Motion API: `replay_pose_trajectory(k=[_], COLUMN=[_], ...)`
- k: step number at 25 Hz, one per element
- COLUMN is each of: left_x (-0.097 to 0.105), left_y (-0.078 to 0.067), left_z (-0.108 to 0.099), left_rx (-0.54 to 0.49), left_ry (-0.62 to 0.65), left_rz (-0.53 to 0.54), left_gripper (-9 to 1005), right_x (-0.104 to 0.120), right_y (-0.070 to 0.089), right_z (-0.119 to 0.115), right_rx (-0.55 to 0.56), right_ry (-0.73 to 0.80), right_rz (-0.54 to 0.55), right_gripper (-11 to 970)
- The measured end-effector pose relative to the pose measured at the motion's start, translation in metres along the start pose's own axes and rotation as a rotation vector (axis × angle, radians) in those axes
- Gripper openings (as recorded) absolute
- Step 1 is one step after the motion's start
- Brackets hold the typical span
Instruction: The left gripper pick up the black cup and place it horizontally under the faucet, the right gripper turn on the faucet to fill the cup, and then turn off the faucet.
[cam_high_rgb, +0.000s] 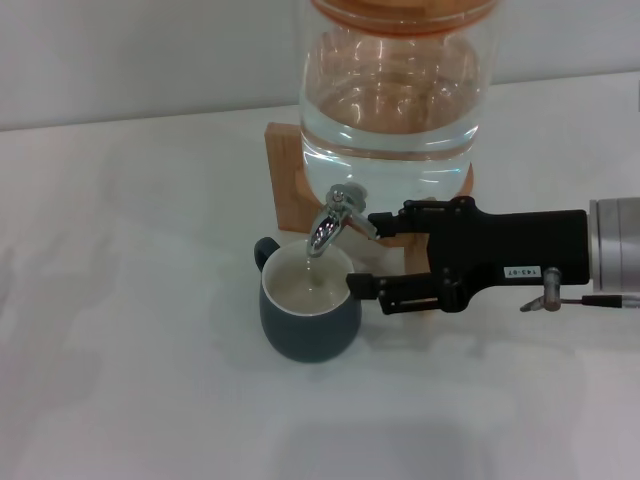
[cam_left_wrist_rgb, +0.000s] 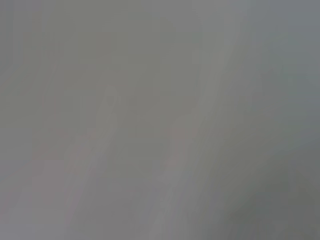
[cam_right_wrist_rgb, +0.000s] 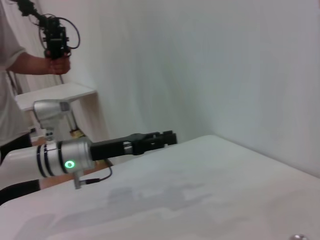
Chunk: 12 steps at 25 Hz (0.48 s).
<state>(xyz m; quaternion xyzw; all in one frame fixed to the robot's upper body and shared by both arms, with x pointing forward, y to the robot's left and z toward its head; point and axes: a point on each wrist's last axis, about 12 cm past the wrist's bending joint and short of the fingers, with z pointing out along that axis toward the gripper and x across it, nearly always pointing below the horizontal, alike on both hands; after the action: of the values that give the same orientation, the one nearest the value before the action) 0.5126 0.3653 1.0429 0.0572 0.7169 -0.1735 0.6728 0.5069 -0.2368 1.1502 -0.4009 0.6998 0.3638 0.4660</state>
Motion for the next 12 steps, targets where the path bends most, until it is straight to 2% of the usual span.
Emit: replay_pose_trajectory(k=[12], left_x=[0.0010], left_y=[-0.0005], left_z=[-0.0006], left_rx=[-0.002], left_ry=[0.002], left_rz=[-0.002], left_gripper=[531], right_x=[-0.0024], right_y=[0.0046], right_z=[0.0031], right_rx=[-0.022], right_ry=[-0.004], right_rz=[-0.008], right_gripper=[791])
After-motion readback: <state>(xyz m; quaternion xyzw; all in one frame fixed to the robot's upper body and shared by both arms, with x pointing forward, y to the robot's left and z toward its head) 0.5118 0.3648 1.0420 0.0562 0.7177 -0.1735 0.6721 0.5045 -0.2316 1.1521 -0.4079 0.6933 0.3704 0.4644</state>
